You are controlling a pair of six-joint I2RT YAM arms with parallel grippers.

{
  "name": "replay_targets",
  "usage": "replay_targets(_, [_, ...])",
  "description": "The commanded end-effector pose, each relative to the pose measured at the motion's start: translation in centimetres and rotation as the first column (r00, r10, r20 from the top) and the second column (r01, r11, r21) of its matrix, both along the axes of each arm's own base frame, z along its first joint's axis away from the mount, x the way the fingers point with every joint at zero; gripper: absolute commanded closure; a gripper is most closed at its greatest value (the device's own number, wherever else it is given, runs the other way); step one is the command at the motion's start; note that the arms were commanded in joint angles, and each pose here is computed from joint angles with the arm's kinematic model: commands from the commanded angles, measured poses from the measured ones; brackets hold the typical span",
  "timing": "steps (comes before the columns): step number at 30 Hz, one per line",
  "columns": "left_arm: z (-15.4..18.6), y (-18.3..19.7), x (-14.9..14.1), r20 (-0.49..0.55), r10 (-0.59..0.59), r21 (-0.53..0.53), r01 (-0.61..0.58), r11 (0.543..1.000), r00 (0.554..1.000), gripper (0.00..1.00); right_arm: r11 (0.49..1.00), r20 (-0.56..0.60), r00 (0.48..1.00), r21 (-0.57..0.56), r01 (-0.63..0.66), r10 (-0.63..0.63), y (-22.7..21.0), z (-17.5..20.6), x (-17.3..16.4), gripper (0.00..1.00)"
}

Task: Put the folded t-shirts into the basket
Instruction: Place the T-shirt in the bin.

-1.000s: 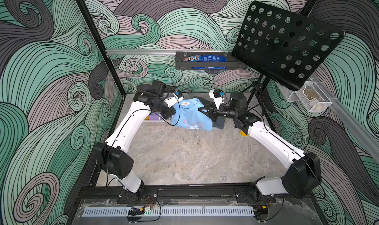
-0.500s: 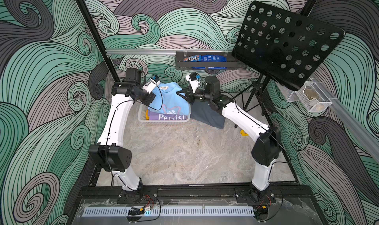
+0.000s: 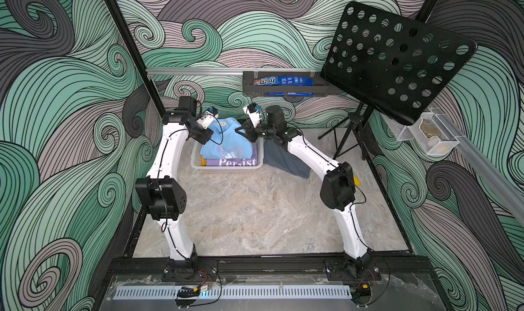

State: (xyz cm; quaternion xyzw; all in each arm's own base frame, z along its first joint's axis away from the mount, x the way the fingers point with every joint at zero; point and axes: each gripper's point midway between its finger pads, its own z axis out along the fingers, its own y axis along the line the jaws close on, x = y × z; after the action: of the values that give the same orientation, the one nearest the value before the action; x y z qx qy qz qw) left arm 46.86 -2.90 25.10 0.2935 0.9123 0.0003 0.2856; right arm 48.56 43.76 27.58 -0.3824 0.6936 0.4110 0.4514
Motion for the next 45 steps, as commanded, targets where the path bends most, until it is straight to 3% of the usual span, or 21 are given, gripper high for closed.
replay_targets(1, [1.3, 0.3, -0.2, 0.018, -0.004, 0.003, 0.004, 1.0, 1.0, 1.0, 0.999, 0.011, 0.999, 0.015, -0.037, 0.037, 0.0, 1.3, -1.1, 1.0])
replay_targets(14, [-2.0, 0.4, -2.3, -0.107, -0.016, 0.018, 0.018, 1.0, 0.994, 1.0, 0.999, -0.041, 0.999, -0.011, -0.032, 0.031, -1.3, -0.5, -3.1, 1.0])
replay_targets(27, [-5.9, 1.9, 0.3, -0.144, 0.014, 0.097, 0.0, 0.995, 0.989, 1.0, 0.998, -0.069, 0.997, -0.061, 0.013, -0.017, -1.0, -4.7, -1.1, 1.0])
replay_targets(37, [-7.2, 2.0, 3.3, -0.117, 0.025, 0.096, -0.014, 0.995, 0.993, 1.0, 0.994, -0.071, 0.995, -0.091, 0.061, -0.068, -1.3, -7.1, 1.2, 1.0])
replay_targets(45, [-8.8, 2.2, 4.5, -0.132, 0.041, 0.104, -0.028, 0.994, 0.99, 1.0, 0.989, -0.07, 0.992, -0.11, 0.101, -0.109, -1.8, -8.6, 3.1, 0.91])
